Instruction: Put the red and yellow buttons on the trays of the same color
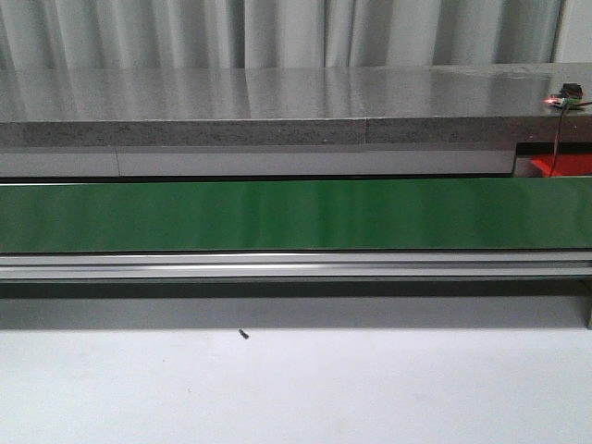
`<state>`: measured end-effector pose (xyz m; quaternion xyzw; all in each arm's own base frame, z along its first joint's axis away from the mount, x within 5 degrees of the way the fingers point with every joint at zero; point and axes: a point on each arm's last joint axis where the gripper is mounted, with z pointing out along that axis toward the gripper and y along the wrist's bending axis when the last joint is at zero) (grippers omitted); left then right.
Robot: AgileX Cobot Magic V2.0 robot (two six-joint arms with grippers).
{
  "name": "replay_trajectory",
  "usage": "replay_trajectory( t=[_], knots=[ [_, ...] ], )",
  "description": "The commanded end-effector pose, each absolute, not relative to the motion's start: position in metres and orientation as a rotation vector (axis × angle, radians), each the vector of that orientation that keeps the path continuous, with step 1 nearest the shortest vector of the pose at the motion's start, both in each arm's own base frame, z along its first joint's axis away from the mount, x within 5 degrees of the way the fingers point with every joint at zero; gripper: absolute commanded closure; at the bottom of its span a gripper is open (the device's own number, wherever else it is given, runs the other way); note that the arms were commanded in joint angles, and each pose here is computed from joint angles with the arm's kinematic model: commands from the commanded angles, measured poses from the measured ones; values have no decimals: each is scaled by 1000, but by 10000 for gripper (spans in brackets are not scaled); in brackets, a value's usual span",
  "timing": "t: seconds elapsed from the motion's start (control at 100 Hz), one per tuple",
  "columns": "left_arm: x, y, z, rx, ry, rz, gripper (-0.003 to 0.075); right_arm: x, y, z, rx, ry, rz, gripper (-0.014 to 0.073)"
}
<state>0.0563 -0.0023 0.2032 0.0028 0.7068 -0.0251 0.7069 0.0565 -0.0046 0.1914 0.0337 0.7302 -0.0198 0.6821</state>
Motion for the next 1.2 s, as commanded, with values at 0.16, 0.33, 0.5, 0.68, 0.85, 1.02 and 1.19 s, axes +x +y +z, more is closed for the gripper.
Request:
replay_trajectory(
  t=[0.16,0.33,0.5,0.68,0.85,1.02,1.19],
  knots=[
    [55,-3,199,-5,1492,-80,740,54,-4,205,59,1530,-48,662],
    [55,-3,199,-5,1492,-80,740,54,-4,205,59,1530,-48,662],
    [55,-3,199,-5,1492,-80,740,54,-4,205,59,1530,-48,662],
    [55,-3,199,-5,1492,-80,740,54,-4,205,59,1530,-48,662],
    [53,-3,208,-5,1500,-80,740,54,-4,205,59,1530,-48,662],
    [49,-2,228,21,1564,-51,740,54,-4,205,59,1530,-48,662],
    [49,-2,257,25,1578,-45,740,54,-4,205,59,1530,-48,662]
  ],
)
